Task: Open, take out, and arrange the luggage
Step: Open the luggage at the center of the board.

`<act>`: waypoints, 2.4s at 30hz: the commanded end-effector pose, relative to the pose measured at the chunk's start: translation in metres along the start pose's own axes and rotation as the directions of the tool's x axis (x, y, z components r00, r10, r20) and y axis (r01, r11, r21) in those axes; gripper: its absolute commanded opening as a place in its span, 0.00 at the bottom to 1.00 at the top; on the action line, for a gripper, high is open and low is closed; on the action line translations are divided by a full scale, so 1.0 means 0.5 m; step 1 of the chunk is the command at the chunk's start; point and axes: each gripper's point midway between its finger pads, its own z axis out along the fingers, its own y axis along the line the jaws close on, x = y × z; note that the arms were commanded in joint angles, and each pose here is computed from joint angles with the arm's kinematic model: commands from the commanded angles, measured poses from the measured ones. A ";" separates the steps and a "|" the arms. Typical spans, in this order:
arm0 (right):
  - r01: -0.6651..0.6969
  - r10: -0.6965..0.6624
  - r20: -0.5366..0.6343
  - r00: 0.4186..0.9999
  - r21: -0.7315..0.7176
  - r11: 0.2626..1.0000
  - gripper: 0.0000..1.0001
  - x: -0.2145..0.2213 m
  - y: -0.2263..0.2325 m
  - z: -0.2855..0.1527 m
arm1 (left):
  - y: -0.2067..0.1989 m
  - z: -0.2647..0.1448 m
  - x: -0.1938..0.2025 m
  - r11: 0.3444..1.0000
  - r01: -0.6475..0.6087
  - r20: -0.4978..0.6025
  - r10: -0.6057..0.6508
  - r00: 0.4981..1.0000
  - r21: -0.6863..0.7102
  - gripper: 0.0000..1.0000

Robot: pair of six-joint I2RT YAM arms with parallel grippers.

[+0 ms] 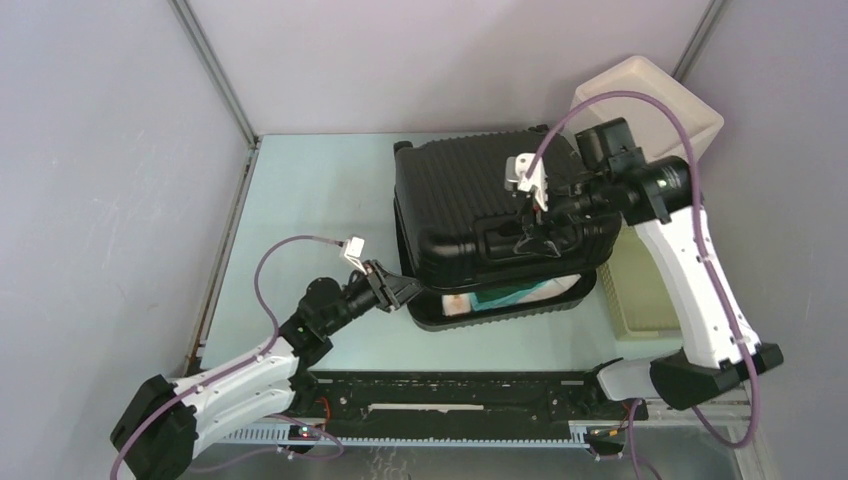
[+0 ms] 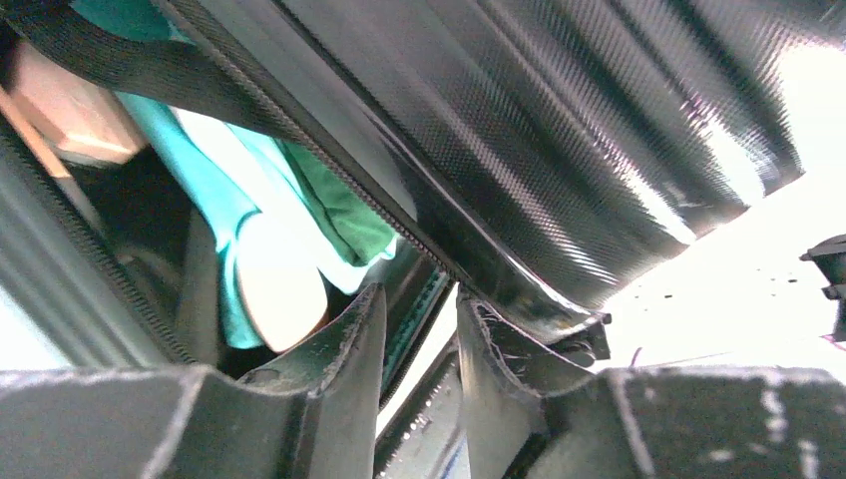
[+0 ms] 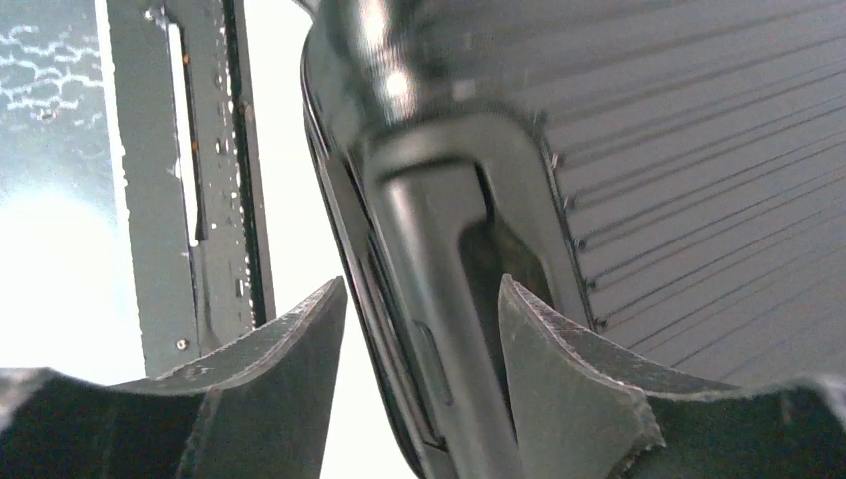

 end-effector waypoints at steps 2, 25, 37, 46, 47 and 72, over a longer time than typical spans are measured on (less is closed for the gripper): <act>0.047 -0.065 0.132 0.989 0.135 0.990 0.70 -0.078 0.035 -0.095 | -0.201 0.012 -0.134 0.959 -0.010 0.148 -0.033 0.988 0.284 0.38; 0.132 -0.132 -0.012 0.991 0.073 0.989 0.80 0.151 0.049 0.029 | -0.114 -0.010 -0.098 0.954 -0.290 0.053 0.287 0.957 0.078 0.68; 0.054 -0.070 -0.218 0.973 -0.078 0.995 0.59 0.245 0.028 0.112 | -0.063 -0.079 -0.036 0.984 -0.056 0.129 0.034 0.991 0.171 1.00; 0.126 -0.142 -0.145 0.979 -0.112 0.986 0.15 0.165 0.065 0.061 | -0.055 -0.074 -0.023 0.982 0.079 0.092 -0.096 0.991 0.172 0.98; 0.130 -0.142 -0.125 0.982 -0.105 0.986 0.12 0.145 0.064 0.050 | -0.051 -0.074 -0.019 0.983 0.087 0.086 -0.103 0.991 0.164 0.96; 0.061 -0.065 0.111 0.992 0.036 0.998 0.03 -0.096 -0.112 -0.053 | -0.030 -0.073 -0.143 0.726 -0.680 0.234 0.683 0.692 -0.107 0.72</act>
